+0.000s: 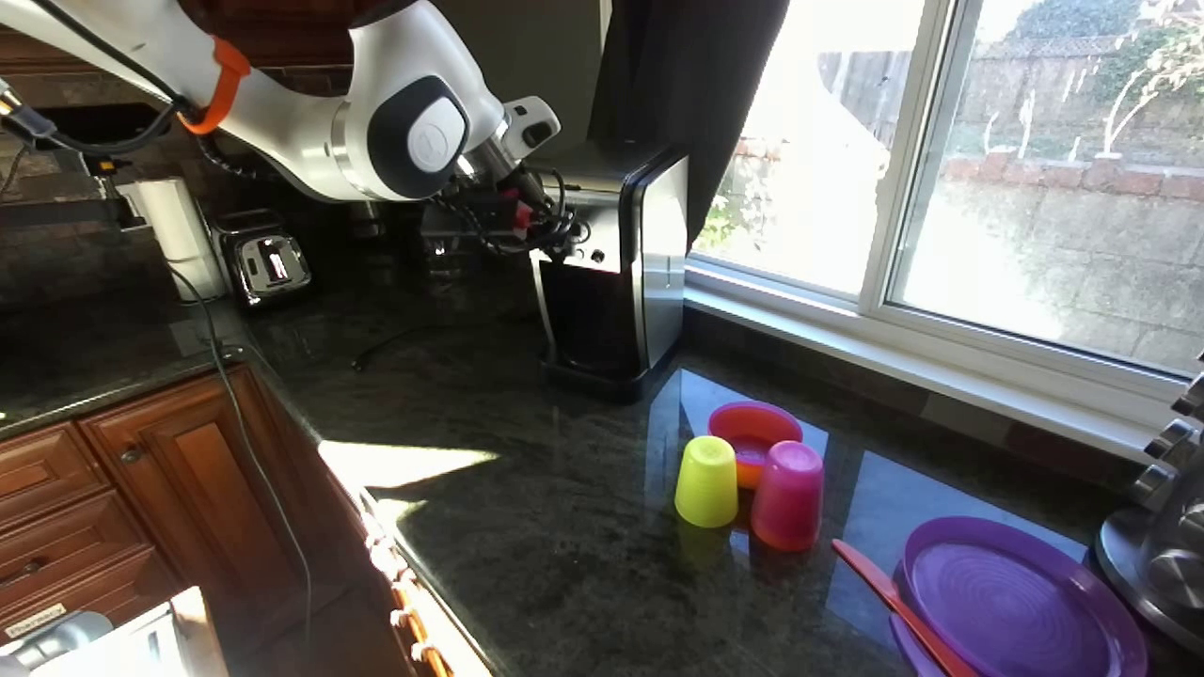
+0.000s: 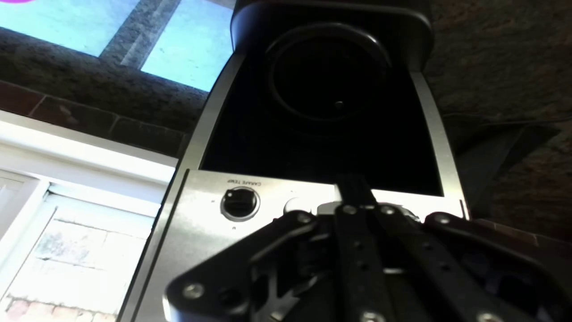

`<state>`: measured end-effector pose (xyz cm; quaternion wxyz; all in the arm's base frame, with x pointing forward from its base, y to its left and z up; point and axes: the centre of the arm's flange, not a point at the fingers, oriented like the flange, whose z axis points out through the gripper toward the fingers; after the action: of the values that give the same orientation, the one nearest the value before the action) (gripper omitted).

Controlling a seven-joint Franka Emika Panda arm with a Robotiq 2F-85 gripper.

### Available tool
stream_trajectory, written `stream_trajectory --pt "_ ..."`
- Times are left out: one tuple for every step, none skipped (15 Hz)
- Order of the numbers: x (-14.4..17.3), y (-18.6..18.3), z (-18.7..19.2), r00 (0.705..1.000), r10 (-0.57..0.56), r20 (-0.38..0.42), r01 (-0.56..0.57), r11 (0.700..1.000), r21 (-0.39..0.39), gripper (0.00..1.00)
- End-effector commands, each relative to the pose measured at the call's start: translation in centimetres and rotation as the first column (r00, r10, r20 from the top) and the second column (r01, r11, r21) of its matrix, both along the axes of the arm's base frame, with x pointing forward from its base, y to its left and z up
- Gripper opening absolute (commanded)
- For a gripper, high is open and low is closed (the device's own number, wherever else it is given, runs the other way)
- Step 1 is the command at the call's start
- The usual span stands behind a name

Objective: Press a button on the coffee maker

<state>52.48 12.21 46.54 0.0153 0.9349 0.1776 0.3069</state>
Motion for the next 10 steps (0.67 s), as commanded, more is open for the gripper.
stream_trajectory --pt "0.68 0.13 0.02 0.999 -0.012 0.033 0.012 1.000 0.011 0.00" --pt "0.68 0.14 0.00 0.999 -0.012 0.032 0.012 1.000 0.010 0.00" --pt "0.67 0.15 -0.01 0.999 -0.012 0.031 0.011 1.000 0.010 0.00" --pt "0.57 0.16 0.00 1.000 -0.011 0.028 0.011 1.000 0.010 0.00" --pt "0.46 0.16 0.07 0.999 -0.016 0.028 0.015 1.000 0.013 0.00" --pt "0.42 0.14 0.10 0.999 -0.017 0.028 0.017 1.000 0.012 0.00" --pt "0.32 0.07 0.18 1.000 -0.020 0.019 0.020 1.000 0.014 0.00" --pt "0.23 0.03 0.23 1.000 -0.022 0.014 0.022 1.000 0.017 0.00" --pt "0.07 0.02 0.28 1.000 -0.020 0.004 0.020 1.000 0.020 0.00" --pt "-0.05 0.01 0.27 1.000 -0.022 -0.001 0.022 1.000 0.019 0.00"
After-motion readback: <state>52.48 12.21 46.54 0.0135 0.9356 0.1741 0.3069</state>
